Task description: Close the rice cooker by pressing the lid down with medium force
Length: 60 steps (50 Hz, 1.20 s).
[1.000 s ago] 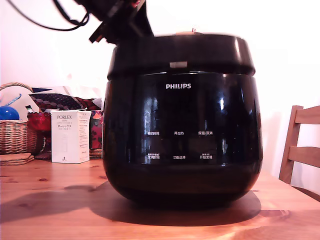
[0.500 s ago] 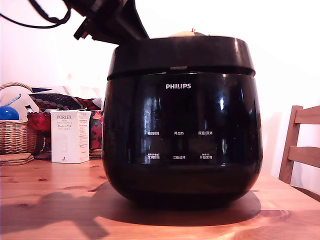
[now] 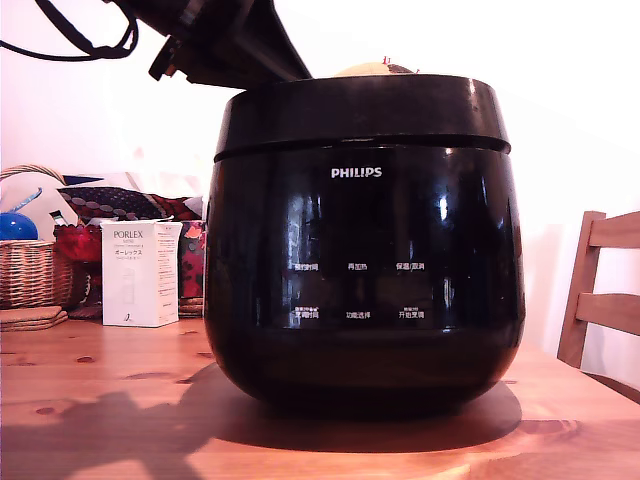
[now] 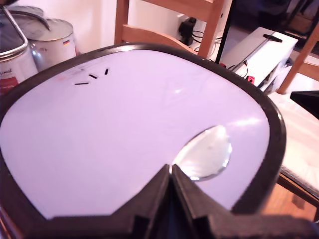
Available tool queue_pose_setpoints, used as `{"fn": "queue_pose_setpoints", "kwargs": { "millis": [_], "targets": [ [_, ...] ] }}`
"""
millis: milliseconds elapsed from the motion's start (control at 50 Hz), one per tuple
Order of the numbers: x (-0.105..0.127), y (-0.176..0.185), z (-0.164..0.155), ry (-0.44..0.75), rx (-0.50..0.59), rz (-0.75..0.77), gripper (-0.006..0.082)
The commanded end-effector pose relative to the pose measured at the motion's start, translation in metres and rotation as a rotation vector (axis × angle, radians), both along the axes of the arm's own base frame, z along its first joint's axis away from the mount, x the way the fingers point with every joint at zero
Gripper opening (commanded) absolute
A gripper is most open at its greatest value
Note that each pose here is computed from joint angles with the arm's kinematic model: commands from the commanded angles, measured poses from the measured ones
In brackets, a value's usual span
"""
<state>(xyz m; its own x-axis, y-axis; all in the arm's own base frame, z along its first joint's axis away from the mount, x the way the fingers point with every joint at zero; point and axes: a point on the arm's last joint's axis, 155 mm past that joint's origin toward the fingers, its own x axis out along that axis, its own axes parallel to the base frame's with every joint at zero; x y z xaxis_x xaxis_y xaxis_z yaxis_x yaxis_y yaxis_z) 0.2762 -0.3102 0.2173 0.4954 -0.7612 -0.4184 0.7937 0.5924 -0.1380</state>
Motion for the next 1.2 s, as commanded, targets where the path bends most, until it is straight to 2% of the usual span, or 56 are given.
{"fn": "queue_pose_setpoints", "kwargs": {
  "millis": [0,480,880,1180],
  "targets": [
    [-0.014,0.007,-0.058,0.104,0.114,-0.009,-0.0021],
    [-0.019,0.014,-0.061,0.052,0.119,0.007,-0.0021],
    [-0.024,0.021,-0.072,0.053,0.133,0.013,-0.0021],
    [-0.032,0.031,-0.117,0.137,0.277,-0.013,-0.0021]
  ]
}}
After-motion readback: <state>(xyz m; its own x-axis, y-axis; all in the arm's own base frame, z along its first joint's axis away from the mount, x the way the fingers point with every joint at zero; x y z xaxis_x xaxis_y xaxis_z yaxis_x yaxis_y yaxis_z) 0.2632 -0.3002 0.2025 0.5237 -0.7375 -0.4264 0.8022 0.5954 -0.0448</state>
